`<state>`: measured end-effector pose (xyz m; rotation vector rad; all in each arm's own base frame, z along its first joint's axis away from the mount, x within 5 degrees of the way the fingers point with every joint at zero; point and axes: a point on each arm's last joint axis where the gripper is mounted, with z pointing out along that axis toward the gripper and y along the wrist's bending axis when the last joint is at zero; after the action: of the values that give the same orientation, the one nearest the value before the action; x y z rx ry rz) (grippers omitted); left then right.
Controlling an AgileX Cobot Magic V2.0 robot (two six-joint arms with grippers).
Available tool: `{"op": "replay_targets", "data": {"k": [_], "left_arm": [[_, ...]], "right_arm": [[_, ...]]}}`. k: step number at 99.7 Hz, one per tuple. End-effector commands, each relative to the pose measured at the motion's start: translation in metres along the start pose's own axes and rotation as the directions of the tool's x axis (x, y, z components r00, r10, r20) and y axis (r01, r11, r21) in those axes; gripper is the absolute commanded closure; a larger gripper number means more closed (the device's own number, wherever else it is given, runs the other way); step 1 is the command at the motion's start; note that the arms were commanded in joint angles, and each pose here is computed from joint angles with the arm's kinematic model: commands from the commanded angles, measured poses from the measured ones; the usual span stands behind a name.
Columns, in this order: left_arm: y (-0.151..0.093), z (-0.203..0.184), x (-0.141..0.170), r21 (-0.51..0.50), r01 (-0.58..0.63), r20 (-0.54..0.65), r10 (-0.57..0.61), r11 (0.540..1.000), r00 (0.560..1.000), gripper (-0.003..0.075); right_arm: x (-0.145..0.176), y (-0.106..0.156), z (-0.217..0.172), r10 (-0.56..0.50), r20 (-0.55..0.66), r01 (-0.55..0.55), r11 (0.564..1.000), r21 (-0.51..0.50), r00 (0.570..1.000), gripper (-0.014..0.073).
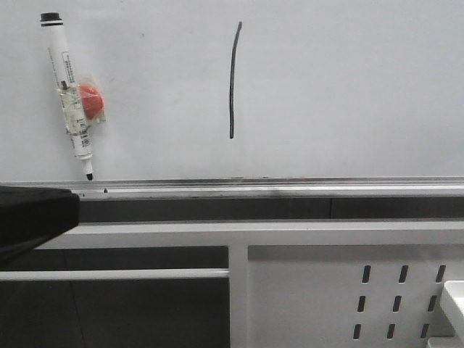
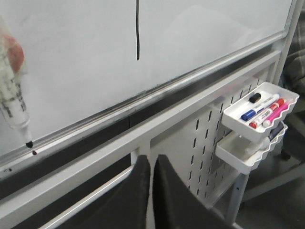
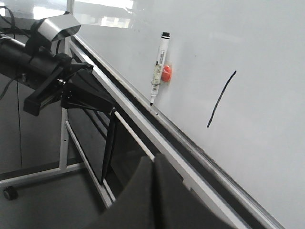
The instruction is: Write number 1 on whiteboard
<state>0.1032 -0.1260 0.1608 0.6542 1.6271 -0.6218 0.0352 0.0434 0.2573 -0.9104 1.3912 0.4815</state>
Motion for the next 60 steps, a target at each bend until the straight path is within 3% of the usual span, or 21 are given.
{"op": "replay_targets", "data": {"k": [1, 14, 25, 43, 60], "left_arm": [[-0.001, -0.005, -0.017, 0.020, 0.055, 0.158, -0.058, 0.998, 0.986, 0.0740], [-0.004, -0.009, -0.029, 0.059, 0.050, 0.281, -0.065, 0.997, 0.957, 0.0740], [-0.010, -0.009, -0.032, 0.125, 0.026, 0.293, -0.062, 0.992, 0.954, 0.0740], [-0.001, -0.016, -0.023, 0.054, 0.073, 0.257, -0.085, 0.996, 0.963, 0.0740], [0.000, -0.016, -0.024, 0.054, 0.113, 0.260, -0.123, 0.992, 0.958, 0.0740]], "right_arm": [[-0.015, -0.004, -0.002, 0.003, 0.096, -0.005, 1.000, 0.026, 0.995, 0.0664], [-0.015, -0.004, -0.002, 0.003, 0.096, -0.005, 1.000, 0.026, 0.995, 0.0664], [-0.015, -0.004, -0.002, 0.003, 0.096, -0.005, 1.000, 0.026, 0.995, 0.0664], [-0.015, -0.004, -0.002, 0.003, 0.096, -0.005, 1.000, 0.026, 0.995, 0.0664], [-0.015, -0.004, -0.002, 0.003, 0.096, -0.005, 1.000, 0.026, 0.995, 0.0664]]}}
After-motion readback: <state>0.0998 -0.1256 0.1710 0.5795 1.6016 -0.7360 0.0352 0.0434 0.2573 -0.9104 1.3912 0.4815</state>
